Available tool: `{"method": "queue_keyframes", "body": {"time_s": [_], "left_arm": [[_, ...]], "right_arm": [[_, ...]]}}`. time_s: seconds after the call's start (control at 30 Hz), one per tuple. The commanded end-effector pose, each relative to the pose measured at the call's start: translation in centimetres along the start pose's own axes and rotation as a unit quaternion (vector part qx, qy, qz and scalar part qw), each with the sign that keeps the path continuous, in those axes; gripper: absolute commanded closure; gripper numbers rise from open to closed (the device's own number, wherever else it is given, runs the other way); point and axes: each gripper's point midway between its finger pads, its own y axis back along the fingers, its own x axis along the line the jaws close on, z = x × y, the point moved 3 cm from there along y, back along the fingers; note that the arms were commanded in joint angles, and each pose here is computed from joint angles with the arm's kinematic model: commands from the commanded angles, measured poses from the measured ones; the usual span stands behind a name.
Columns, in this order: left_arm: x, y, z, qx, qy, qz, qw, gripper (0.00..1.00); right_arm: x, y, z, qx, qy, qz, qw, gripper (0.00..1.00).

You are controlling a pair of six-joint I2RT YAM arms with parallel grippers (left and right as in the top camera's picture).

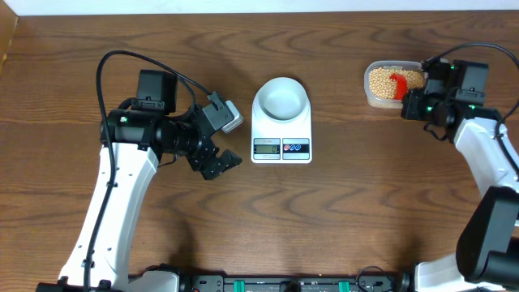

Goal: Scoop item into bowl and weigh 50g on scale
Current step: 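Lower the red scoop into the soybeans with the right gripper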

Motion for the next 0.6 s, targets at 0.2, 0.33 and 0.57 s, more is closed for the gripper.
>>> {"method": "queue_keyframes", "body": {"time_s": [0.2,0.33,0.57], "left_arm": [[0.11,0.73,0.46,-0.007,-0.013,0.012,1.000,0.02],[0.10,0.73,0.45,-0.007,-0.013,0.012,1.000,0.02],[0.11,0.73,0.46,-0.007,-0.013,0.012,1.000,0.02]], "right_arm": [[-0.64,-1.54,-1.74,0.038,-0.071,0.054,0.995,0.99],[-0.63,-1.54,-1.83,0.040,-0.071,0.054,0.995,0.99],[-0.62,-1.55,-1.73,0.038,-0.069,0.054,0.995,0.99]]}}
